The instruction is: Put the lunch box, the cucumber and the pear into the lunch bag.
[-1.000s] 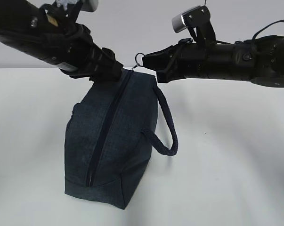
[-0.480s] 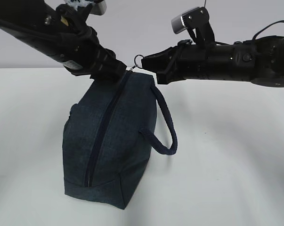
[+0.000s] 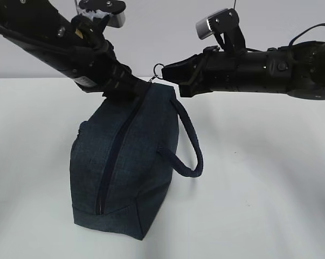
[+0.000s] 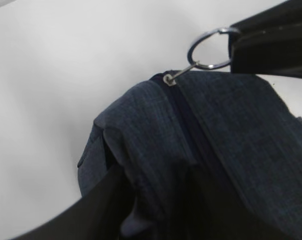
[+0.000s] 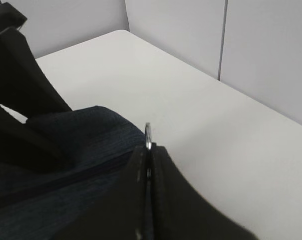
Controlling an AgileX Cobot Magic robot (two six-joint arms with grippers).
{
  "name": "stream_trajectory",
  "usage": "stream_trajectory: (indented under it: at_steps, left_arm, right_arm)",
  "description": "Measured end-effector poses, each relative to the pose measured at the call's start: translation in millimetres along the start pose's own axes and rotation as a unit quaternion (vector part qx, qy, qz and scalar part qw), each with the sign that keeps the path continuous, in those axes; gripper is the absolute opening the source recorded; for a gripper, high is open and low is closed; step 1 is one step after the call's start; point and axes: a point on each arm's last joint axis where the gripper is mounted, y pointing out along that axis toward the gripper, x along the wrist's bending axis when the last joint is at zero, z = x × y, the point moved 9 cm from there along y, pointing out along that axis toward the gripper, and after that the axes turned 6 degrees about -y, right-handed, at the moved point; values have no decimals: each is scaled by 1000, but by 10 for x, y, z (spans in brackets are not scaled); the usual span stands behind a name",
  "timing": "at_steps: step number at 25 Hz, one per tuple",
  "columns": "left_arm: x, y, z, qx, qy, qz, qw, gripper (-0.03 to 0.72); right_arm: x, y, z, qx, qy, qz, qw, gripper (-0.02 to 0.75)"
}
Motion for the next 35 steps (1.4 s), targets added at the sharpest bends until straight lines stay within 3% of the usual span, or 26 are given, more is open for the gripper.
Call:
stream_trajectory:
  at_steps: [5, 9, 14, 22, 35]
  left_arm:
    - [156, -10, 5, 4, -20, -9, 1000, 265]
    - [342, -29, -4, 3, -62, -12, 998, 360]
    - [411, -45, -13, 1, -95, -6, 995, 443]
    - [419, -157, -251, -30, -94, -4, 995, 454]
    - [341, -119, -152, 0, -119, 16, 993, 437]
  right_arm:
    - [4, 0, 4, 1, -2, -1, 1000, 0]
    - [6, 0, 6, 2, -3, -2, 1000, 0]
    - [7, 0, 5, 1, -3, -2, 1000, 0]
    - [9, 0, 3, 1, -3, -2, 1000, 0]
    - [8, 1, -3, 0, -3, -3, 1000, 0]
